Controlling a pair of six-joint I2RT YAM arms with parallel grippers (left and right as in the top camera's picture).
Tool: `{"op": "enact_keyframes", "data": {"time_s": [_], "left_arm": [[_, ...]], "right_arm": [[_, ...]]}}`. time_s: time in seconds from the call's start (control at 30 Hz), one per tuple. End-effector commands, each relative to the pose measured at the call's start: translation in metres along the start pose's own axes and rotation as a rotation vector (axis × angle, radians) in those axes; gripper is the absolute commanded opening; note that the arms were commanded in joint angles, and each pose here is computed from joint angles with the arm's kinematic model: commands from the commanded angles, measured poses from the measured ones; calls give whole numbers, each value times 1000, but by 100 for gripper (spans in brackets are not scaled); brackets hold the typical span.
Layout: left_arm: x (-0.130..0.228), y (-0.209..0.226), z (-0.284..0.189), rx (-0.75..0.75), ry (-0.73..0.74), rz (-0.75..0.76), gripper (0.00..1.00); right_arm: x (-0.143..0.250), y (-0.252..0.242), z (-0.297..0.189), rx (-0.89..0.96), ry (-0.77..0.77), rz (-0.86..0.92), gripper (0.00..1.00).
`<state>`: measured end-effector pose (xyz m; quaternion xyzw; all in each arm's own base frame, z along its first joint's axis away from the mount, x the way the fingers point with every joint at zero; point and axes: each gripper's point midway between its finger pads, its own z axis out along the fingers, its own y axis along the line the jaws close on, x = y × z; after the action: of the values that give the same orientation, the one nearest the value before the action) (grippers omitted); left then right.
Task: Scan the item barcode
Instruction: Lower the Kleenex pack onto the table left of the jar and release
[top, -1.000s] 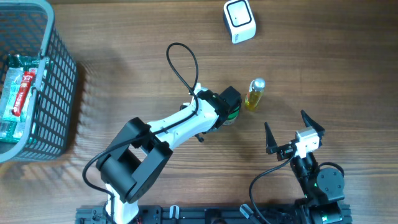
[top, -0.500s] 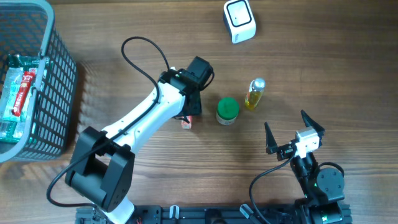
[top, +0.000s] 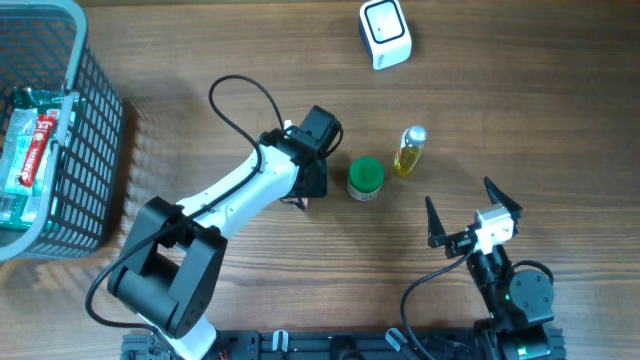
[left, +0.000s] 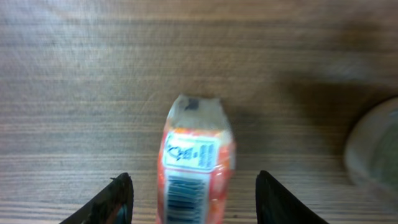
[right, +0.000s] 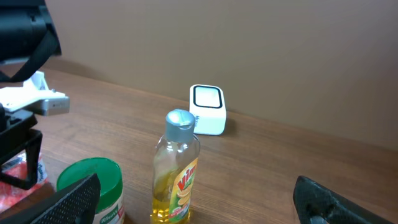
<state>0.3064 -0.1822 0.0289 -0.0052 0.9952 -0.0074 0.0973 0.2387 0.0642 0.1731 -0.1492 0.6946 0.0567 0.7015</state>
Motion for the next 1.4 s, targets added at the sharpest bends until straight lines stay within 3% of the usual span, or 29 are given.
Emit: {"op": "enact_keyframes", "data": {"time_s": [0.0, 0.1, 0.13, 0.2, 0.27, 0.4, 0.67, 0.77, 0.9, 1.07, 1.37], "left_arm": [[10, 5, 17, -6, 17, 12, 48], [10, 5, 19, -3, 12, 11, 25], [10, 4, 19, -2, 11, 11, 13], [10, 4, 19, -1, 11, 11, 6], [10, 4, 18, 0, 9, 11, 9], [15, -5, 18, 26, 23, 26, 25], [22, -29, 14, 52, 4, 71, 26], [19, -31, 12, 59, -4, 59, 17], [16, -33, 10, 65, -13, 59, 15], [0, -48, -4, 112, -42, 7, 16], [9, -60, -5, 128, -32, 7, 19]], "right_arm": [[-1, -1, 0, 4, -7, 0, 100], [-1, -1, 0, 4, -7, 0, 100], [-1, -1, 0, 4, -7, 0, 100], [-1, -1, 0, 4, -7, 1, 100], [-1, -1, 0, 4, -7, 0, 99], [-1, -1, 0, 4, -7, 0, 100], [-1, -1, 0, 4, -7, 0, 100], [-1, -1, 0, 4, -7, 0, 100], [-1, -1, 0, 4, -7, 1, 100], [-1, -1, 0, 4, -7, 1, 100], [-1, -1, 0, 4, -7, 0, 100]]}}
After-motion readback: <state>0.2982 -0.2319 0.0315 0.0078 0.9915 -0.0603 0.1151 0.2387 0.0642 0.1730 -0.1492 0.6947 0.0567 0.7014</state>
